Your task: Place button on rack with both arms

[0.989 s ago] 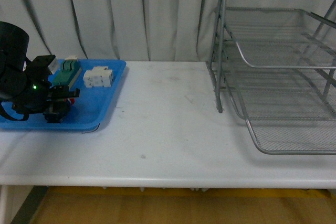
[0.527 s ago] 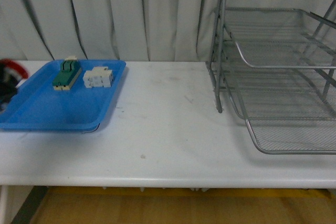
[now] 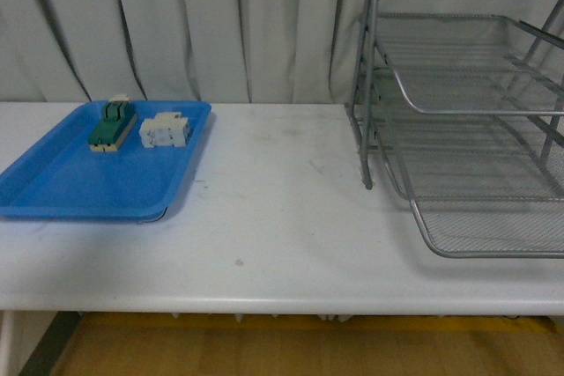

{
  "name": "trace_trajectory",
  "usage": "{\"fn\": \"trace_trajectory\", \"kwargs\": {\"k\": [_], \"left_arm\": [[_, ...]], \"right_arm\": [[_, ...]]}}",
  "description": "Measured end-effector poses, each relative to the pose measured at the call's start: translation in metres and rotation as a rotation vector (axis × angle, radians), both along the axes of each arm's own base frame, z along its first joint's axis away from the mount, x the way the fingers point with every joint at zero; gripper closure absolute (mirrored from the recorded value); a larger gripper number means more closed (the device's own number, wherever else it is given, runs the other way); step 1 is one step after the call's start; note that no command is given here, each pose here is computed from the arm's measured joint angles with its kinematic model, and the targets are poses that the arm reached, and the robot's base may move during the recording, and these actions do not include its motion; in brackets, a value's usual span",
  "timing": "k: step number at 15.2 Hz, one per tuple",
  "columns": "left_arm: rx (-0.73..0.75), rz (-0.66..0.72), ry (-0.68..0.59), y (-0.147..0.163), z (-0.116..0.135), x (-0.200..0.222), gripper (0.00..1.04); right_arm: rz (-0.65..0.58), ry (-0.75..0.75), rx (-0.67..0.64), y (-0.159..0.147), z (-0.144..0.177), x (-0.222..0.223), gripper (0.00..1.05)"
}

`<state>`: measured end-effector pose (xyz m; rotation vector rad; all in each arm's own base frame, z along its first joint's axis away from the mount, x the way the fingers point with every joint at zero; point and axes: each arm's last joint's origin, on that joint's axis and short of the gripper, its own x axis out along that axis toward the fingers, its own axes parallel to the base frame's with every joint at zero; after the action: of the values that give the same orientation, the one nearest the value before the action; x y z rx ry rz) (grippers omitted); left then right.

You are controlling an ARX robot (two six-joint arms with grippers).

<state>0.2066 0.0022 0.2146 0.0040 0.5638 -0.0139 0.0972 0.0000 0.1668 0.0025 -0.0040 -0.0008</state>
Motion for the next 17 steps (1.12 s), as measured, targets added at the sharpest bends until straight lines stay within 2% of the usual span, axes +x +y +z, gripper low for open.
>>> {"fn": "trace_trajectory", "kwargs": {"k": [14,15,16,17], "left_arm": [[-0.002,-0.008,0.02,-0.001,-0.004,0.0,0.69],[0.036,-0.019,0.013,-0.003,-0.004,0.001,0.69],[0.198,-0.064,-0.022,-0.009,-0.004,0.012,0.69],[0.305,-0.193,-0.035,-0.022,-0.003,0.027,0.69]], "right_arm": [[-0.003,0.005,0.0,0.0,0.0,0.0,0.06],[-0.003,-0.002,0.0,0.0,0.0,0.0,0.06],[-0.003,0.0,0.0,0.0,0.0,0.0,0.06],[-0.003,0.0,0.0,0.0,0.0,0.0,0.06]]}}
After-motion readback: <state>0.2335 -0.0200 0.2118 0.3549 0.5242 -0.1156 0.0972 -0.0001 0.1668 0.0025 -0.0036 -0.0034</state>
